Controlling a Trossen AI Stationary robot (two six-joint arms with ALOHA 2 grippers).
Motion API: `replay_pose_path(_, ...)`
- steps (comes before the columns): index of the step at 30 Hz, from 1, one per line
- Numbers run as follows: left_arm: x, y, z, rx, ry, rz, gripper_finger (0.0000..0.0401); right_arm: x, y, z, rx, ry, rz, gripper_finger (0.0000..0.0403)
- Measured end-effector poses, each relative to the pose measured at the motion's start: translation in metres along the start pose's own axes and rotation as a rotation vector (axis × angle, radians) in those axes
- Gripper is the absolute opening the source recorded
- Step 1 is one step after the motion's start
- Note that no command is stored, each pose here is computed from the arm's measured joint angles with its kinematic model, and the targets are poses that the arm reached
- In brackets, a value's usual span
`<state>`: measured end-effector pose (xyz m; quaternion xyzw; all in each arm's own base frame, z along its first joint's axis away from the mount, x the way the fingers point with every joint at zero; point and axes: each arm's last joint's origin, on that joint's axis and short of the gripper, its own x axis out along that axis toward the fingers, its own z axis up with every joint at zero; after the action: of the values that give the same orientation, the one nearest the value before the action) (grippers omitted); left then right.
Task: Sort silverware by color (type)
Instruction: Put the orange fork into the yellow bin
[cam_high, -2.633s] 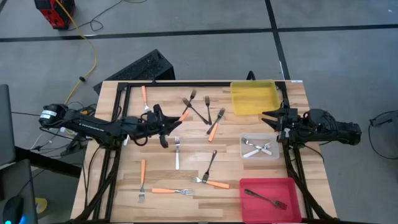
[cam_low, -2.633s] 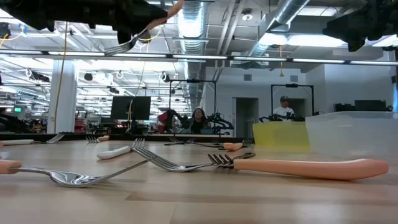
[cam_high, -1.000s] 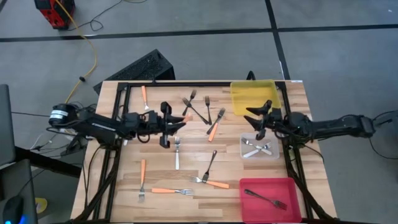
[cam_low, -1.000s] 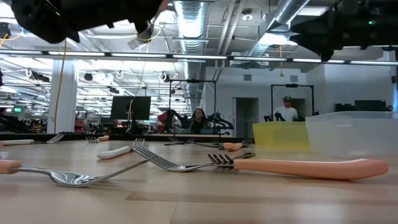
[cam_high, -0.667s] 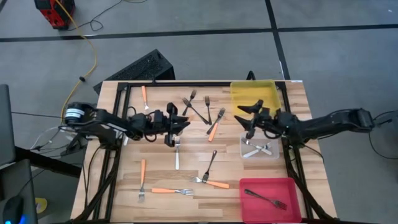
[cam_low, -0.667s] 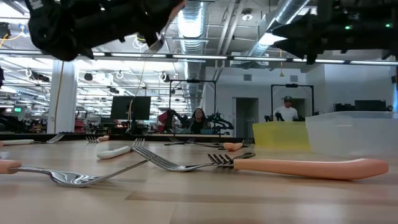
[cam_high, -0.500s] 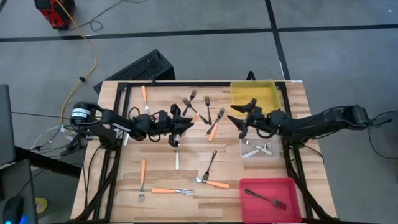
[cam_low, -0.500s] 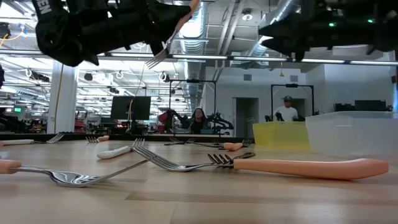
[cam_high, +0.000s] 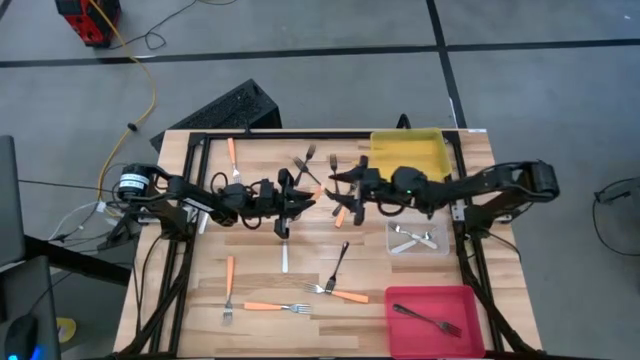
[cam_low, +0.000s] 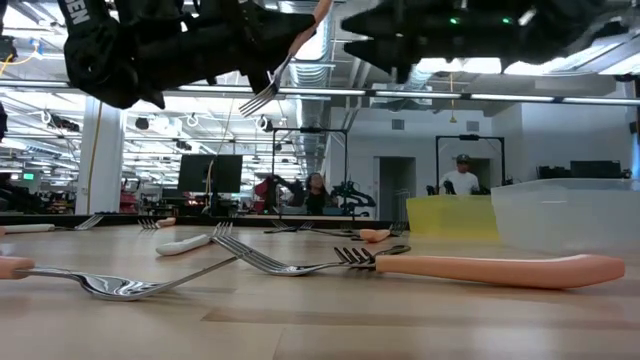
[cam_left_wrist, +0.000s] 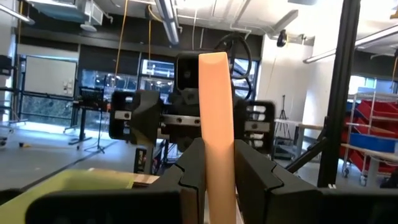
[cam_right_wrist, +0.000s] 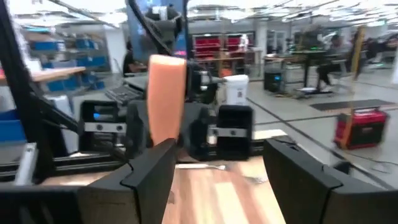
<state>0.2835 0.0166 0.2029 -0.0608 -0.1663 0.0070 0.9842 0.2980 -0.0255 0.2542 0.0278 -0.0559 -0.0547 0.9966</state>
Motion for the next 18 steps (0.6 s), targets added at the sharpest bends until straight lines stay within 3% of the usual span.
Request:
replay_pose_path(8,0.0,0.0,0.0,0.021,-0.002,0.0,0.0042,0.019,0.004,-0.002,-0.006,0.034,0.1,0.0287)
replay_pose_path(18,0.0,0.0,-0.001,0.043,0.011,0.01,0.0042,0.023,0.005,0.011,-0.007,-0.026,0.126,0.0317)
